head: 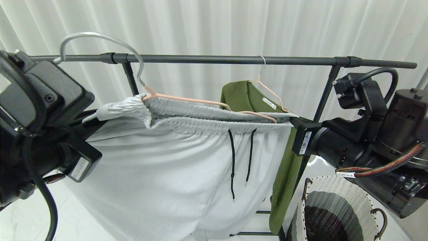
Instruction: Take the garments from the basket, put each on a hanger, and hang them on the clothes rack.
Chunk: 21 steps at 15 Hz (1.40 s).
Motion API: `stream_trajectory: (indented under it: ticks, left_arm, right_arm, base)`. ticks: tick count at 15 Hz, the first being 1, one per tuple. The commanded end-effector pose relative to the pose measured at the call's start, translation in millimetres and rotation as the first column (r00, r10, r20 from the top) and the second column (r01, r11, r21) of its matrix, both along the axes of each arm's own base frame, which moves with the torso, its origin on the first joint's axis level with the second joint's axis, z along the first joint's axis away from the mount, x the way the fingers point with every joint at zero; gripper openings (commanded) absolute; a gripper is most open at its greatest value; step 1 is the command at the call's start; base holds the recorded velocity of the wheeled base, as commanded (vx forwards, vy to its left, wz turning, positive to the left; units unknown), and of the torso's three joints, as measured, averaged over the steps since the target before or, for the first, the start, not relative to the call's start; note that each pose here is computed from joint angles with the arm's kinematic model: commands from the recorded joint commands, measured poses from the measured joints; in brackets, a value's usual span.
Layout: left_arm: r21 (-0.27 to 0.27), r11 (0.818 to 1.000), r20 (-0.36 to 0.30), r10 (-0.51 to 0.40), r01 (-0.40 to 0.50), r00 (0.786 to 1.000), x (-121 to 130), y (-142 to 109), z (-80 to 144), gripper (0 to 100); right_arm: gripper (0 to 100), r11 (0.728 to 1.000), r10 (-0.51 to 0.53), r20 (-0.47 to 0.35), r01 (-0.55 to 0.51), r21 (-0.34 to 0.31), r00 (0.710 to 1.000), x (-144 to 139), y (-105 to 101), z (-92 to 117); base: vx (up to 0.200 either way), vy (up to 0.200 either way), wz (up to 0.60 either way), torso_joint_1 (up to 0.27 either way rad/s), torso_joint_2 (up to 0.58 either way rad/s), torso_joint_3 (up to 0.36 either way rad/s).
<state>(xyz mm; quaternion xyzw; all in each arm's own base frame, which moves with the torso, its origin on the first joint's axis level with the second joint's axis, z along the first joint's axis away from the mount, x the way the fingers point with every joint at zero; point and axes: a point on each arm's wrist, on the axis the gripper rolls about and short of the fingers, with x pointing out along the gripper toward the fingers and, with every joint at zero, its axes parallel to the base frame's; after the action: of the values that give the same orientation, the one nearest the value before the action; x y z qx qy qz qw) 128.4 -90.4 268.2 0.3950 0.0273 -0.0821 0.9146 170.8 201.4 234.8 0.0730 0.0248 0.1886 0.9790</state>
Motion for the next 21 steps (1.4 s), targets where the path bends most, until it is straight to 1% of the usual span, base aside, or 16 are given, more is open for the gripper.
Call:
stream_trajectory:
  ticks: [1, 3, 5, 9, 11, 12, 16, 18, 19, 21]
  left_arm:
    - [0.015, 1.000, -0.009, 0.001, -0.001, 1.000, 0, 0, -4, 0]
    - [0.020, 1.000, -0.017, -0.003, 0.003, 1.000, 3, -3, -4, 0]
    - [0.021, 1.000, -0.018, -0.005, 0.005, 1.000, 4, -4, -4, 0]
    - [-0.003, 1.000, 0.014, -0.006, 0.006, 1.000, 10, -9, -2, 0]
    - [-0.010, 1.000, 0.023, -0.015, 0.016, 1.000, 14, -15, -2, 0]
    - [-0.016, 1.000, 0.030, -0.026, 0.026, 0.999, 17, -20, -2, 0]
    - [-0.026, 0.999, 0.042, -0.032, 0.033, 0.999, 19, -23, 0, 0]
    - [-0.022, 0.998, 0.036, -0.053, 0.054, 0.998, 18, -27, -2, 0]
    - [-0.022, 0.997, 0.036, -0.070, 0.071, 0.997, 17, -30, -2, 0]
    - [-0.024, 0.996, 0.033, -0.087, 0.087, 0.996, 15, -33, -3, 0]
  right_arm:
    - [0, 0.998, 0.067, 0.019, -0.067, 0.006, 0.998, -14, 3, 6]
    - [0, 0.988, 0.148, 0.036, -0.146, -0.041, 0.988, -25, 12, 6]
    - [0, 0.977, 0.198, 0.037, -0.194, -0.083, 0.980, -31, 22, 2]
    - [0, 0.963, 0.255, 0.026, -0.252, -0.097, 0.967, -40, 35, -3]
    - [0, 0.960, 0.263, 0.020, -0.259, -0.104, 0.965, -40, 40, -6]
    - [0, 0.960, 0.264, 0.017, -0.261, -0.105, 0.964, -38, 45, -7]
    - [0, 0.961, 0.261, 0.024, -0.258, -0.096, 0.965, -35, 50, -4]
    - [0, 0.964, 0.256, 0.033, -0.253, -0.080, 0.966, -27, 63, -1]
    - [0, 0.967, 0.252, 0.054, -0.249, -0.056, 0.966, -19, 77, 7]
    - [0, 0.972, 0.235, 0.073, -0.233, -0.034, 0.969, -9, 86, 14]
  base:
    - [0.000, 0.000, 0.00, 0.000, 0.00, 0.000]
    - [0.000, 0.000, 0.00, 0.000, 0.00, 0.000]
    - [0.000, 0.000, 0.00, 0.000, 0.00, 0.000]
    - [0.000, 0.000, 0.00, 0.000, 0.00, 0.000]
    - [0.000, 0.000, 0.00, 0.000, 0.00, 0.000]
    - [0.000, 0.000, 0.00, 0.000, 0.00, 0.000]
    - [0.000, 0.000, 0.00, 0.000, 0.00, 0.000]
    - [0.000, 0.000, 0.00, 0.000, 0.00, 0.000]
    - [0.000, 0.000, 0.00, 0.000, 0.00, 0.000]
    - [0.000, 0.000, 0.00, 0.000, 0.00, 0.000]
